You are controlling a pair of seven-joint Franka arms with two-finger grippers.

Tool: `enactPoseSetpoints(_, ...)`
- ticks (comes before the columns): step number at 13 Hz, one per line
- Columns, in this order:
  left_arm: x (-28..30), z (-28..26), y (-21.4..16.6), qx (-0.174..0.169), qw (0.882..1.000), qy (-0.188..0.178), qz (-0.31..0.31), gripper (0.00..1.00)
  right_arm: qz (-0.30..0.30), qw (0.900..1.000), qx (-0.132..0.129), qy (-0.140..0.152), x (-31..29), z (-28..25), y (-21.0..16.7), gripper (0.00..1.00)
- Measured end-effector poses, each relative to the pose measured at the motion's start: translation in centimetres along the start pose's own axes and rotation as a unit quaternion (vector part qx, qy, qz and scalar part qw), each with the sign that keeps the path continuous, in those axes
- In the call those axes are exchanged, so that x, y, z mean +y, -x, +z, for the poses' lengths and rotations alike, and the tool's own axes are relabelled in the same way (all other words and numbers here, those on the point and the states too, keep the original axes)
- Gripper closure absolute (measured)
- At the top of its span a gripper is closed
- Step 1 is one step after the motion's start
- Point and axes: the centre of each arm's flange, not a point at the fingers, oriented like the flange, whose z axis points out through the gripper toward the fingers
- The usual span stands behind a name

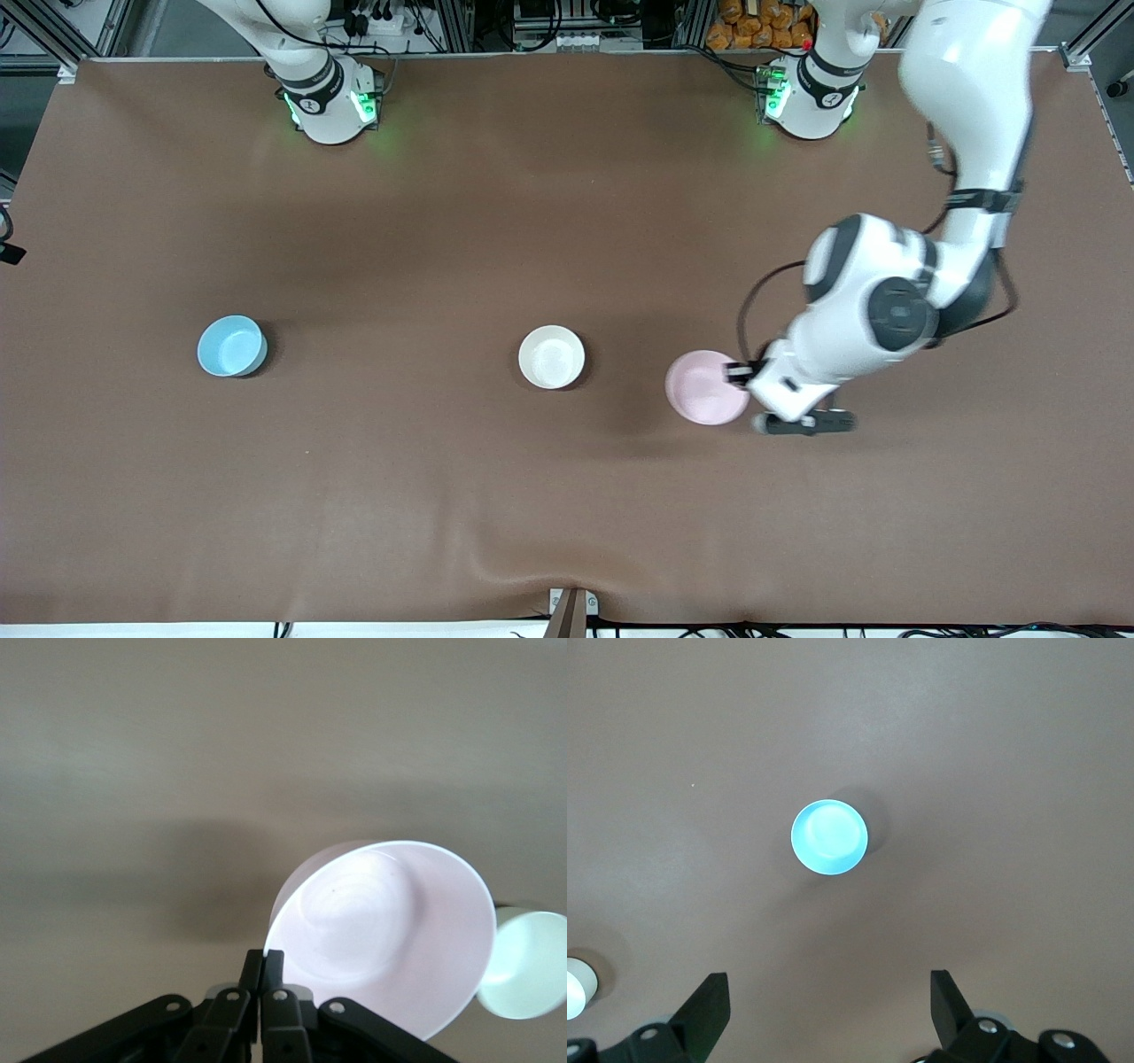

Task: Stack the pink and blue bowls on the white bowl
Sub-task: 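Carry the pink bowl with the left gripper onto the white bowl, then release the pink bowl while the right gripper reaches the blue bowl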

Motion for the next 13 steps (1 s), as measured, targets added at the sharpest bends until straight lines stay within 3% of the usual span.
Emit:
enactPoseSetpoints(5,10.5,4.2,3.3,-0.005,1.0,0.021,-0.012,0.97,0.0,1.0,0.004,-0.001,0.0,-0.1,-0.1,0.0)
enactPoseSetpoints(9,14.9,8.1,5.2,0.01,0.998,0.057,-0.029,0.97,0.003,1.0,0.005,-0.001,0.3,-0.1,-0.2,0.0)
enactPoseSetpoints(13,16.7,11.3,6.6,0.003,0.997,0.063,-0.039,0.97,0.003,1.0,0.005,-0.001,0.3,-0.1,-0.1,0.0)
